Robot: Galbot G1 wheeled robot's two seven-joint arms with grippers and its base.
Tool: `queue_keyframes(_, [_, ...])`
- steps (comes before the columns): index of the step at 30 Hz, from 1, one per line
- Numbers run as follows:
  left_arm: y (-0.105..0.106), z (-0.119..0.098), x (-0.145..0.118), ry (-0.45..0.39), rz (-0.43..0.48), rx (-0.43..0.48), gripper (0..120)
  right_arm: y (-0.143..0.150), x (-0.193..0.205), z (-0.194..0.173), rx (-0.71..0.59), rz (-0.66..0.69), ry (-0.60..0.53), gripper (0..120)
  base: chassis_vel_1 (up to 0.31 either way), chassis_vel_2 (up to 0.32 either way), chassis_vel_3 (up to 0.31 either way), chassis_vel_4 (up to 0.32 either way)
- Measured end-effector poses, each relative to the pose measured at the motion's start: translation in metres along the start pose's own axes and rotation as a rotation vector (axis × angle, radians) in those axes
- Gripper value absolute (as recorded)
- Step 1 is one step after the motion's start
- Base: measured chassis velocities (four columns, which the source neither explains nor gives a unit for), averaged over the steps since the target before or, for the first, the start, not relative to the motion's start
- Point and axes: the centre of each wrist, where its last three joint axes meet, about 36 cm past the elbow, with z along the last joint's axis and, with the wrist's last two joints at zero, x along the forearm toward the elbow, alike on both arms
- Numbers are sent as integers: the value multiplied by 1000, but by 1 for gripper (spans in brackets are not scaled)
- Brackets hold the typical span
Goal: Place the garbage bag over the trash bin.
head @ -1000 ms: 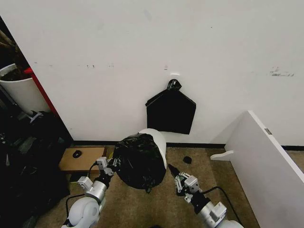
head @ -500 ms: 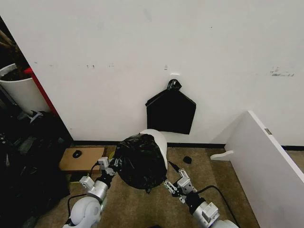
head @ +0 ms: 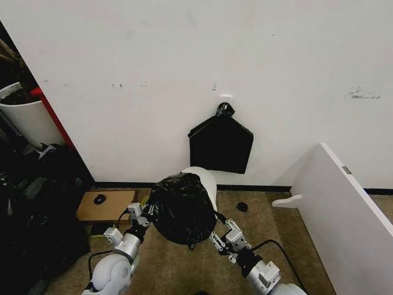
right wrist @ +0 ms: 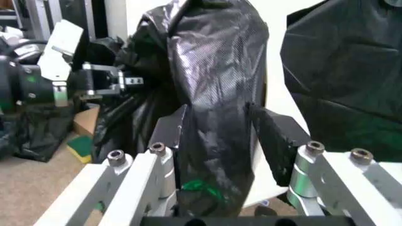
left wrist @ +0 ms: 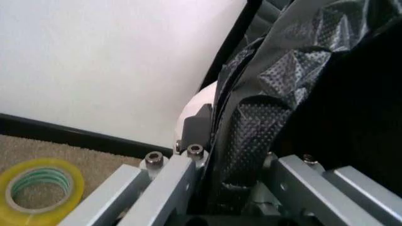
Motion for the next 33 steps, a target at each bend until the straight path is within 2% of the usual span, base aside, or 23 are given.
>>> queue_keyframes(3, [-1,0,0,-1,1,0,0,-1,-2,1,8,15,5,38,0,0,0,0])
queue_keyframes(4, [-1,-1,1,-1,1,0,0,-2,-2,2,10,21,8,44,0,0,0,0])
queue_keyframes(5, [-1,-1,1,-1,1,0,0,-2,-2,2,10,21,8,44,0,0,0,0])
queue_keyframes(10, [-1,-1,1,-2,2,-2,0,-2,-4,4,12,38,18,66,0,0,0,0])
queue_keyframes(12, [-1,-2,1,-2,2,-2,0,-2,-4,5,13,39,19,68,0,0,0,0])
queue_keyframes(21, [-1,-2,2,-2,3,-3,0,-2,-4,4,11,32,12,66,0,0,0,0])
queue_keyframes(25, [1,-2,1,0,2,-7,0,0,-4,3,12,27,-11,54,0,0,0,0])
queue_keyframes(33, [3,-1,0,5,-2,-8,0,3,-4,2,16,21,-32,51,0,0,0,0])
